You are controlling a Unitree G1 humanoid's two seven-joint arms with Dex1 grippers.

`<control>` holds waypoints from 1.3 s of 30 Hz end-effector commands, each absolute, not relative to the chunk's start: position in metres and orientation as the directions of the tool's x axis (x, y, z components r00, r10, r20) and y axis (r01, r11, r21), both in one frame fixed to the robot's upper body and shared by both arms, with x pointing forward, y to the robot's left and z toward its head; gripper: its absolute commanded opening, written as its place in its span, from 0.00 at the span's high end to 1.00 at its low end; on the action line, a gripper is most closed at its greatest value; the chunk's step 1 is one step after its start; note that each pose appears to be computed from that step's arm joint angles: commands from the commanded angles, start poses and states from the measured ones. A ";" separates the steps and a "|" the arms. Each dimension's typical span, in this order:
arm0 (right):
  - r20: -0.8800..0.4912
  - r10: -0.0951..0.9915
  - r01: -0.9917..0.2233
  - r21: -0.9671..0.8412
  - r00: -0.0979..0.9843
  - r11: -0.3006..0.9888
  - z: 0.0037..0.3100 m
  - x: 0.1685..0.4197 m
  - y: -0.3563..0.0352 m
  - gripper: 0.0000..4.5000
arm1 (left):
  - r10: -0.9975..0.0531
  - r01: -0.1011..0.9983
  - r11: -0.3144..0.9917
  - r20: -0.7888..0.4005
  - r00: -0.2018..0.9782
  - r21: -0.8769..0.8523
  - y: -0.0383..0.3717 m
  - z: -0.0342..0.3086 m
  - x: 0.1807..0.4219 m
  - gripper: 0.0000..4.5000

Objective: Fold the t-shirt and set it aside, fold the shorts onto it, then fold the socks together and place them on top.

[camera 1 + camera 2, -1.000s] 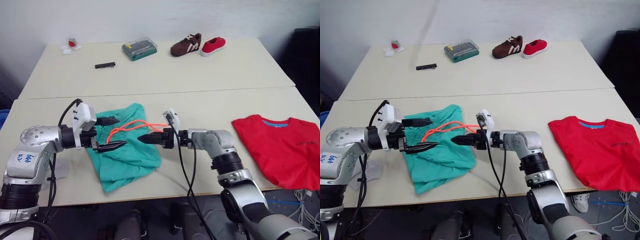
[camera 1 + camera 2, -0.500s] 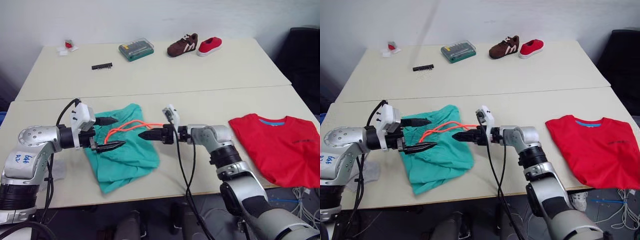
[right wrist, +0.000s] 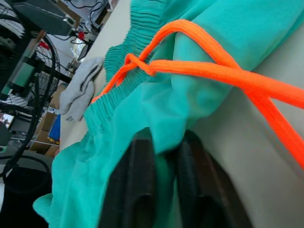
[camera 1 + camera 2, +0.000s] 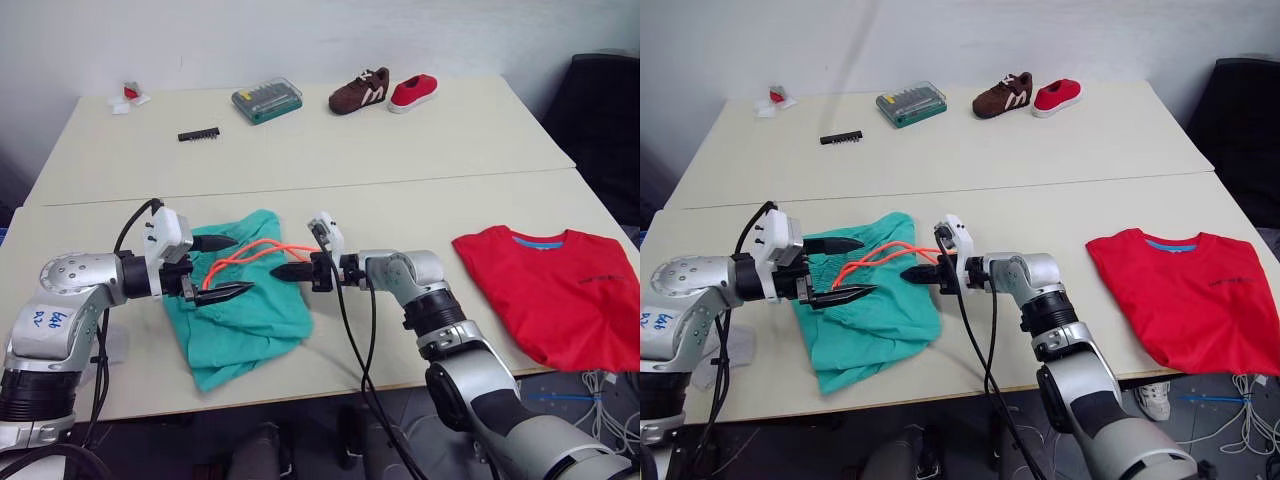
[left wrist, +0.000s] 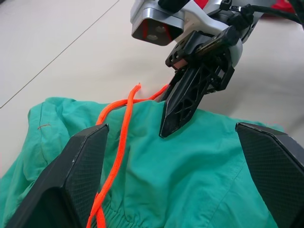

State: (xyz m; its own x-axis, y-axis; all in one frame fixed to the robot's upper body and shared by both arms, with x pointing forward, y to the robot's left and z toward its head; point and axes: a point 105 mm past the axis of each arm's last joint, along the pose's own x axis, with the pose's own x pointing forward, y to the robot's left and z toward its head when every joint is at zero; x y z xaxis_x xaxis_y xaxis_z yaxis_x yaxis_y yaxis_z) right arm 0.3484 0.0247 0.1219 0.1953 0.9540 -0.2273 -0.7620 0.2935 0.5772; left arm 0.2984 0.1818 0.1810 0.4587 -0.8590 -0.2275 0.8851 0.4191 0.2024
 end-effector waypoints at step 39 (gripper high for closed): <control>-0.557 -0.102 0.087 -0.053 0.824 0.995 0.196 0.222 -0.475 0.98 | -0.979 0.966 0.169 -0.076 0.187 0.197 0.100 0.201 0.291 0.00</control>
State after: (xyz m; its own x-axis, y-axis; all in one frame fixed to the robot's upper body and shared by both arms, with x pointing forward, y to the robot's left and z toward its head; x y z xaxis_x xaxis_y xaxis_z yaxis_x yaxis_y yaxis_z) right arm 0.2239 -0.4673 0.1820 0.8077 -0.0588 -0.5866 0.0743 0.9972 0.0023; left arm 0.2903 0.1000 0.1936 0.1908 -0.9783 -0.0804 0.9713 0.1763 0.1595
